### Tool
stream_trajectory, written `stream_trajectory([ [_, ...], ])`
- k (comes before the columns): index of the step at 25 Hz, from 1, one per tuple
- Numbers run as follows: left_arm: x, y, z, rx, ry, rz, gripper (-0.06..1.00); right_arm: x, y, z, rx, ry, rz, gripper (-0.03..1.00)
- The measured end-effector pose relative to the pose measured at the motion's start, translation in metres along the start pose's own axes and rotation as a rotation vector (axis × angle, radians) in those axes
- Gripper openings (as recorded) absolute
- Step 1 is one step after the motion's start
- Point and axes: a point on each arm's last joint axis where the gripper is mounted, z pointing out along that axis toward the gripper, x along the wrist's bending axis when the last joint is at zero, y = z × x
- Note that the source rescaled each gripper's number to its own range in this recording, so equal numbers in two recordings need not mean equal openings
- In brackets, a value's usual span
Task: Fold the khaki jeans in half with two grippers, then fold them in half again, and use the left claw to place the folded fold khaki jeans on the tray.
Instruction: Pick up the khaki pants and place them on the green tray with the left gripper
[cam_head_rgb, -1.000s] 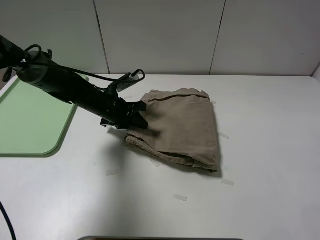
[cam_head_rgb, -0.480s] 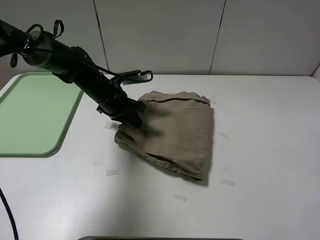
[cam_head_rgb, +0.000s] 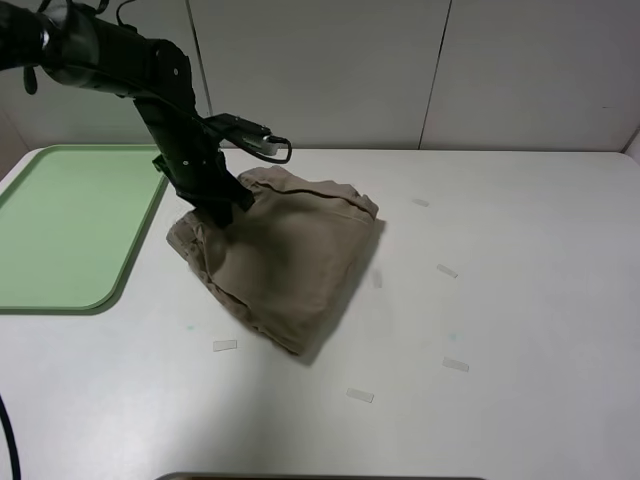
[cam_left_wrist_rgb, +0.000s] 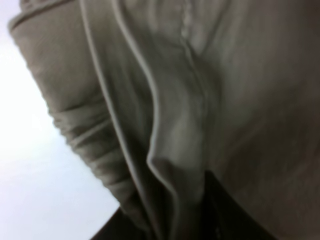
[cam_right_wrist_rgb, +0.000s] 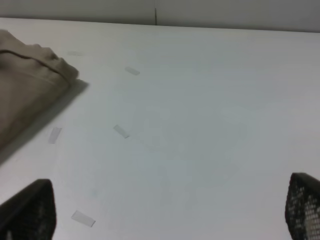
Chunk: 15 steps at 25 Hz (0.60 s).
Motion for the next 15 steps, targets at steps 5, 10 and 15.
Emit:
stream_trajectory([
  [5,0.023,-0.006,-0.022,0.004,0.12,-0.018,0.16,0.0,0.0,0.0,0.0,0.0,0.0,1.0],
  [10,0.062,-0.019,-0.04,0.001,0.197,-0.102,0.15,0.0,0.0,0.0,0.0,0.0,0.0,1.0],
  [15,0.097,-0.034,-0.043,0.008,0.224,-0.189,0.15,0.0,0.0,0.0,0.0,0.0,0.0,1.0],
])
